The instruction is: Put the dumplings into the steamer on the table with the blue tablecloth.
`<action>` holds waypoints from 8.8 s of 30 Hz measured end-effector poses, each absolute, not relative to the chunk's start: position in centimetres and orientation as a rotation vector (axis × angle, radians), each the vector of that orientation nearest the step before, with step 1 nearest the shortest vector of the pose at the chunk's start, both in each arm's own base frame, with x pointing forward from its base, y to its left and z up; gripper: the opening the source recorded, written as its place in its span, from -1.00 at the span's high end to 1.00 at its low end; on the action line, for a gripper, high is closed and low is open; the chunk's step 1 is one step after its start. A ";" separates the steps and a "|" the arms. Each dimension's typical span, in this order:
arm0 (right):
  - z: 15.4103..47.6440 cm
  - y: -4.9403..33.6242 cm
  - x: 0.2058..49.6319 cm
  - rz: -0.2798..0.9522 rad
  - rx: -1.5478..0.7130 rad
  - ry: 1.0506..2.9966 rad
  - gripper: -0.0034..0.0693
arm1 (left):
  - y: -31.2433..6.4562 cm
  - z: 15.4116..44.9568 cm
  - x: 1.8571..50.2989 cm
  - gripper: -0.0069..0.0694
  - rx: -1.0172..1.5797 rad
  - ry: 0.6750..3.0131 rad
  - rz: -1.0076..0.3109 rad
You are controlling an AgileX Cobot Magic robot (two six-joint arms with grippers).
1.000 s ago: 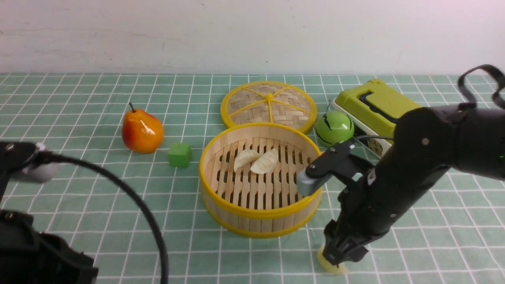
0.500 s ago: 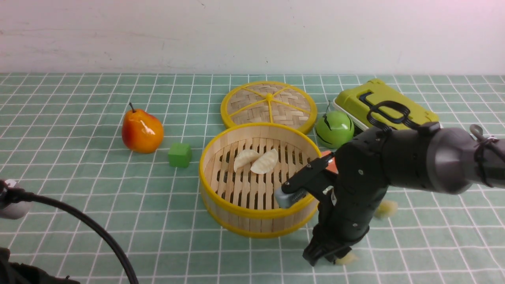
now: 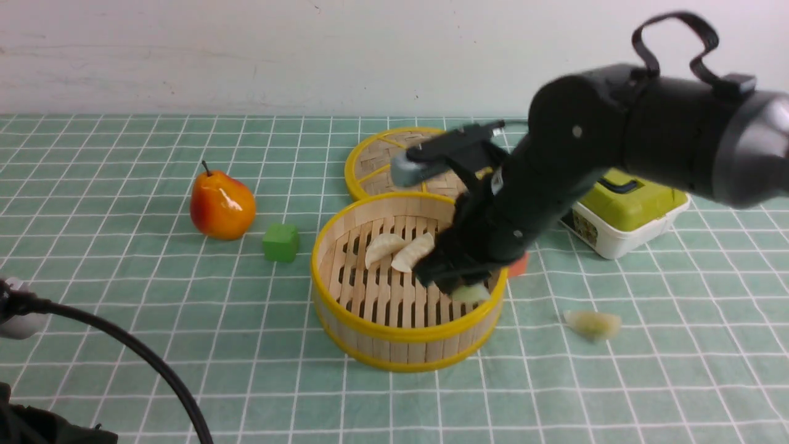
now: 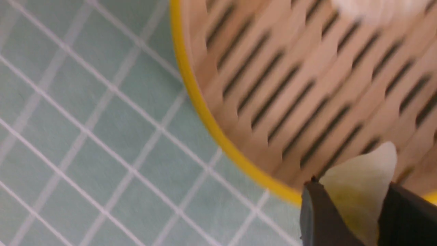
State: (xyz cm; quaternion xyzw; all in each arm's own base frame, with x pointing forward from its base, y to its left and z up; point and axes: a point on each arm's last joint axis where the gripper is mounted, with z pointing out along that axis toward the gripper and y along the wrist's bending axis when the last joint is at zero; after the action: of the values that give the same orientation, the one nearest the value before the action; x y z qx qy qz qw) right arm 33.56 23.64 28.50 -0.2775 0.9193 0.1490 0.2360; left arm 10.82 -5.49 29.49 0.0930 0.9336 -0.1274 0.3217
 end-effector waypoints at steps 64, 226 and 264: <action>16.7 10.0 39.0 0.114 -0.876 2.802 0.25 | -5.7 29.1 10.2 0.79 0.226 2.534 -0.383; 17.4 0.0 5.2 0.058 0.122 1.865 0.92 | -0.7 24.8 4.5 0.86 -0.120 1.504 -0.370; 17.4 0.0 5.2 0.058 0.122 1.865 0.84 | 0.2 17.0 5.3 0.86 -0.269 1.864 -0.137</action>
State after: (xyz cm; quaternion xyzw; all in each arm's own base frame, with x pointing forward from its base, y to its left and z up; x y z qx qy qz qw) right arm 5.24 -0.04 17.37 0.0525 0.8024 0.0248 0.5939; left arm 5.26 0.19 16.96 -0.1155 0.7997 -0.0588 0.5863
